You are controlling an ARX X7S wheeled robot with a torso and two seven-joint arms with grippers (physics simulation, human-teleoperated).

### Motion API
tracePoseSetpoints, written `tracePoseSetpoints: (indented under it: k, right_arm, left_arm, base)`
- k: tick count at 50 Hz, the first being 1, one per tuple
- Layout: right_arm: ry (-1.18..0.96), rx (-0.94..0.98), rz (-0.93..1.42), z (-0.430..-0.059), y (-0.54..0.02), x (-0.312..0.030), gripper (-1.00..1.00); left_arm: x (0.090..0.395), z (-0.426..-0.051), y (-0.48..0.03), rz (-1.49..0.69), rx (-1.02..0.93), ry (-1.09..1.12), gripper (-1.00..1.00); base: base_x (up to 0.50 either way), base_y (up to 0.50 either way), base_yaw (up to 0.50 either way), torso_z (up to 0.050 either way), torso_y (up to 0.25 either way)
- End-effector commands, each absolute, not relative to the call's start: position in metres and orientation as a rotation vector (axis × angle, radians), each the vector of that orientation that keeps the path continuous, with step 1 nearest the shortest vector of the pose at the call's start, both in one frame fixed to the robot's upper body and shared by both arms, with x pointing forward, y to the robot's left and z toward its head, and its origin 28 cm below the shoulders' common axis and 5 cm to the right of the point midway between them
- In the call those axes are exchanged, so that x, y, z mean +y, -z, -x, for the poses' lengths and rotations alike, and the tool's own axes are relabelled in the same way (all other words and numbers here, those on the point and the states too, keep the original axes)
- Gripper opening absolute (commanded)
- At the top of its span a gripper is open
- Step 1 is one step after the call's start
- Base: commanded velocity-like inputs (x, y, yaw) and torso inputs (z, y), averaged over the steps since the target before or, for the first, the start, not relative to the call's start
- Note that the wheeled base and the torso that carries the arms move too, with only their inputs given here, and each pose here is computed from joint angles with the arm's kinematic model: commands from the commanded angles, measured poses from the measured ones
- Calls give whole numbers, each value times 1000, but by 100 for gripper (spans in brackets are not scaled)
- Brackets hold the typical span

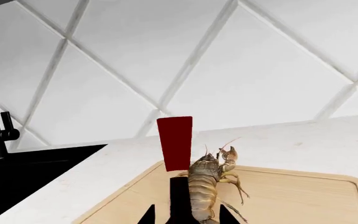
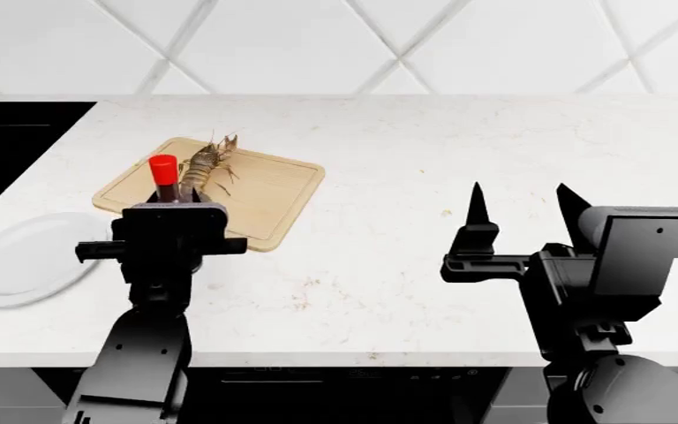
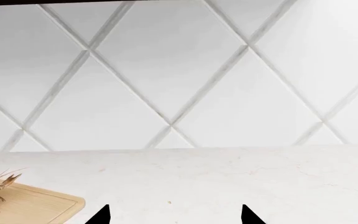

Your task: Pick the lobster from the plate and place it on the cutting board. Then pick the condiment bottle from the cabinet and place it next to the cutting board.

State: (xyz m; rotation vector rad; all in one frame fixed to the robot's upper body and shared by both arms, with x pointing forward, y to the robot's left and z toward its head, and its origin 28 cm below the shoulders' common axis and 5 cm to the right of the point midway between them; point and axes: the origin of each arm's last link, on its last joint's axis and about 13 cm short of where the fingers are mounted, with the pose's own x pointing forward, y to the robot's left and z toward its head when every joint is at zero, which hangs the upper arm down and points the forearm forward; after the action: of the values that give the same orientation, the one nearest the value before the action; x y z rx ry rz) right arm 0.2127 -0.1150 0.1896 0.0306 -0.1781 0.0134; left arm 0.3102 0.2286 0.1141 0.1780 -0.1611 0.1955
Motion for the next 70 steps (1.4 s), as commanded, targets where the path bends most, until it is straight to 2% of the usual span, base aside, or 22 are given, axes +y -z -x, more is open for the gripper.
tracePoseSetpoints:
  k: [1,23,24,53,70]
  right_arm:
    - [-13,-176,-30,-213,-189,-115,100]
    - [-12,-175,-31,-212,-188,-116,100]
    - [-12,-175,-31,-212,-188,-116,100]
    - [-10,-175,-31,-212,-188,-116,100]
    - [-7,-187,-36,-213,-190,-115,100]
  left_arm:
    - [228,-312,-105,-169,-144,-209,-100]
    - [229,-308,-98,-176,-124,-221,-100]
    - [229,-308,-97,-176,-121,-222,100]
    - [229,-302,-99,-178,-125,-223,100]
    - [228,-261,-107,-186,-124,-190,100]
  base:
    - [0,0,0,0,0]
    - [0,0,0,0,0]
    - [0,3,0,0,0]
    - [0,0,0,0,0]
    - [0,0,0,0,0]
